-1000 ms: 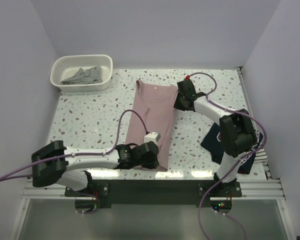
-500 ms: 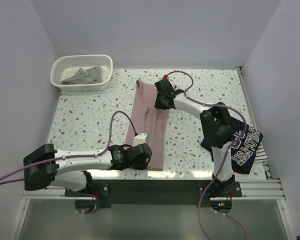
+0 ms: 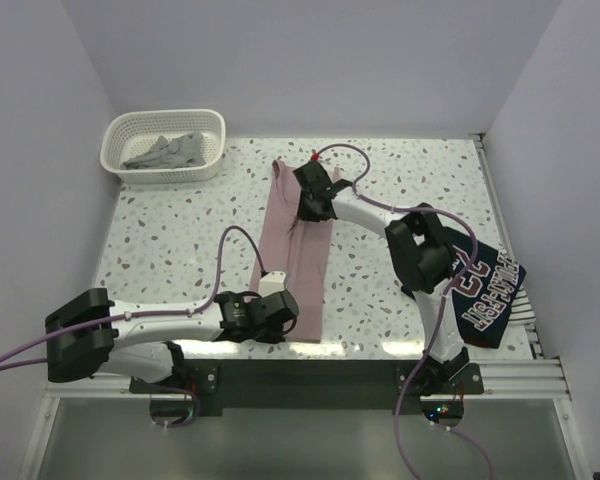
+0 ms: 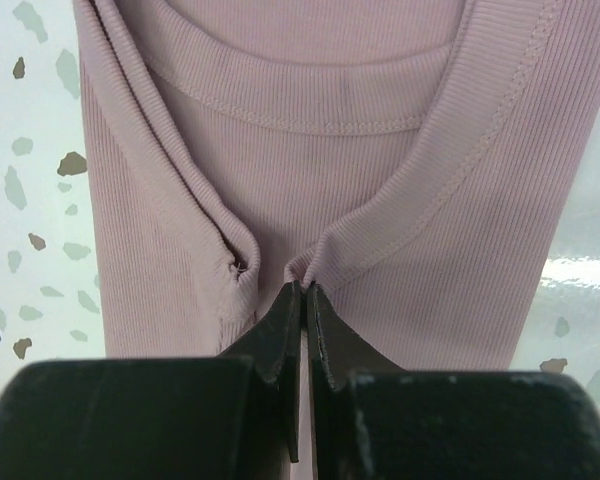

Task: Fold and stack the tank tops
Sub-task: Fold the tank top

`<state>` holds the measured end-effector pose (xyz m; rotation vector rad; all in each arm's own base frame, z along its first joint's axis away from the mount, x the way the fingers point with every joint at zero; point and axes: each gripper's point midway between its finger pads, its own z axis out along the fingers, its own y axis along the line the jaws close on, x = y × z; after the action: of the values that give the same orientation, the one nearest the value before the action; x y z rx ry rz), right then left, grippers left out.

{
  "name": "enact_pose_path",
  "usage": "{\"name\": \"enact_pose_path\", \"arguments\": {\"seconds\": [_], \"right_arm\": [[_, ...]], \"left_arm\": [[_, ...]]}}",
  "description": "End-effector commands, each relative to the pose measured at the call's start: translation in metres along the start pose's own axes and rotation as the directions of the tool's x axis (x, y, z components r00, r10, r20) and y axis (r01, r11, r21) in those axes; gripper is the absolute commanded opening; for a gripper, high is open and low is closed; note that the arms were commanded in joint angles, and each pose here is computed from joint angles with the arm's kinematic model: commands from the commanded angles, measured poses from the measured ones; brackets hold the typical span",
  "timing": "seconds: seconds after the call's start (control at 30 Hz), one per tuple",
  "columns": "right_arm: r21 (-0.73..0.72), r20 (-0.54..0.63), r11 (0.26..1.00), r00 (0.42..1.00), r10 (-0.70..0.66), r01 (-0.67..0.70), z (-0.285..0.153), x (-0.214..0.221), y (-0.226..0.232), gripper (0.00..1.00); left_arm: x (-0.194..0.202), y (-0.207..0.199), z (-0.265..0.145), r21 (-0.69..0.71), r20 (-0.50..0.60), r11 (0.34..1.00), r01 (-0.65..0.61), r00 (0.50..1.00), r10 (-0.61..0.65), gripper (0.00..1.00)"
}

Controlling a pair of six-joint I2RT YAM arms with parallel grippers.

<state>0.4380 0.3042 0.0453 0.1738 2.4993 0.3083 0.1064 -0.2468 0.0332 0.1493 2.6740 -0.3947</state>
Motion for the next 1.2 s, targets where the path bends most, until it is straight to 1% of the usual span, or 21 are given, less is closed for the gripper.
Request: {"name": "enact_pose_path", "arguments": {"seconds": [0.0, 0.27, 0.3, 0.33, 0.37, 0.4, 0.43, 0.47, 0.53, 0.6, 0.63, 0.67, 0.7, 0.77, 0.83, 0.9, 0.97, 1.07, 1.13, 1.17], "right_arm": [[0.004, 0.059, 1.000, 0.998, 0.007, -0.007, -0.005, -0.018, 0.010, 0.00], [0.006, 0.051, 1.000, 0.999, 0.001, -0.002, 0.000, -0.014, 0.010, 0.00], [0.007, 0.048, 1.000, 0.999, 0.000, -0.001, 0.001, -0.013, 0.010, 0.02], [0.006, 0.047, 1.000, 0.999, 0.000, -0.001, 0.001, -0.013, 0.010, 0.06], [0.001, 0.048, 1.000, 0.999, 0.002, -0.002, 0.000, -0.014, 0.012, 0.13], [-0.005, 0.051, 1.000, 0.999, 0.003, -0.003, -0.003, -0.016, 0.013, 0.17], [-0.008, 0.054, 1.000, 0.999, 0.003, -0.002, -0.005, -0.017, 0.014, 0.23], [-0.015, 0.057, 1.000, 0.998, 0.000, 0.001, -0.008, -0.018, 0.015, 0.31], [-0.035, 0.077, 0.999, 0.997, -0.001, 0.004, -0.020, -0.028, 0.020, 0.40], [-0.042, 0.094, 0.999, 0.995, -0.028, 0.032, -0.036, -0.039, 0.022, 0.55], [-0.052, 0.111, 0.998, 0.993, -0.025, 0.031, -0.042, -0.045, 0.026, 0.55], [-0.042, 0.112, 0.998, 0.993, -0.038, 0.043, -0.048, -0.047, 0.023, 0.61], [-0.044, 0.133, 0.998, 0.990, -0.037, 0.043, -0.058, -0.055, 0.024, 0.62], [-0.022, 0.138, 0.999, 0.990, -0.038, 0.041, -0.068, -0.055, 0.014, 0.61], [-0.018, 0.135, 0.999, 0.990, -0.035, 0.038, -0.069, -0.051, 0.009, 0.61], [-0.019, 0.119, 0.999, 0.992, -0.036, 0.038, -0.067, -0.046, 0.006, 0.60], [-0.030, 0.114, 0.998, 0.993, -0.043, 0.047, -0.062, -0.041, 0.005, 0.60], [-0.070, 0.089, 0.995, 0.994, -0.058, 0.064, -0.053, -0.026, 0.014, 0.61], [-0.068, 0.087, 0.994, 0.993, -0.076, 0.082, -0.048, -0.023, 0.023, 0.61], [-0.045, 0.061, 0.994, 0.994, -0.093, 0.096, -0.040, -0.014, 0.020, 0.61]], "left_arm": [[0.002, 0.006, -0.001, -0.009, -0.001, 1.000, 0.018, 1.000, -0.018, 0.00], [0.006, 0.007, 0.002, -0.010, -0.016, 1.000, 0.014, 1.000, -0.014, 0.00], [0.005, 0.005, 0.002, -0.007, -0.014, 1.000, 0.009, 1.000, -0.010, 0.00], [0.004, 0.005, 0.001, -0.005, -0.011, 1.000, 0.007, 1.000, -0.007, 0.00], [0.003, 0.004, 0.000, -0.003, -0.010, 1.000, 0.006, 1.000, -0.006, 0.04], [0.002, 0.003, -0.001, 0.000, -0.007, 1.000, 0.003, 1.000, -0.003, 0.11], [-0.001, 0.000, -0.003, 0.008, 0.002, 1.000, 0.003, 1.000, -0.003, 0.26], [-0.005, -0.001, -0.007, 0.015, 0.017, 1.000, 0.005, 1.000, -0.005, 0.32], [-0.015, -0.009, -0.016, 0.048, 0.047, 0.999, 0.003, 0.999, -0.005, 0.41], [-0.029, -0.014, -0.027, 0.055, 0.090, 0.998, -0.004, 0.996, -0.001, 0.44], [-0.034, -0.020, -0.031, 0.070, 0.100, 0.998, -0.007, 0.995, 0.000, 0.45], [-0.039, -0.019, -0.034, 0.054, 0.116, 0.998, -0.011, 0.993, 0.005, 0.45], [-0.050, -0.027, -0.043, 0.069, 0.142, 0.998, -0.014, 0.990, 0.004, 0.45], [-0.067, -0.030, -0.054, 0.056, 0.185, 0.998, -0.013, 0.983, 0.003, 0.45], [-0.080, -0.028, -0.057, 0.045, 0.208, 0.999, -0.001, 0.978, -0.008, 0.44], [-0.100, -0.017, -0.057, 0.029, 0.227, 0.999, 0.033, 0.973, -0.039, 0.41], [-0.118, -0.007, -0.058, 0.029, 0.251, 0.998, 0.053, 0.966, -0.059, 0.41], [-0.137, 0.006, -0.055, 0.025, 0.270, 0.997, 0.078, 0.959, -0.082, 0.41], [-0.141, 0.016, -0.050, 0.005, 0.266, 0.996, 0.087, 0.960, -0.085, 0.41], [-0.147, 0.024, -0.048, -0.013, 0.271, 0.995, 0.098, 0.958, -0.091, 0.41]]}}
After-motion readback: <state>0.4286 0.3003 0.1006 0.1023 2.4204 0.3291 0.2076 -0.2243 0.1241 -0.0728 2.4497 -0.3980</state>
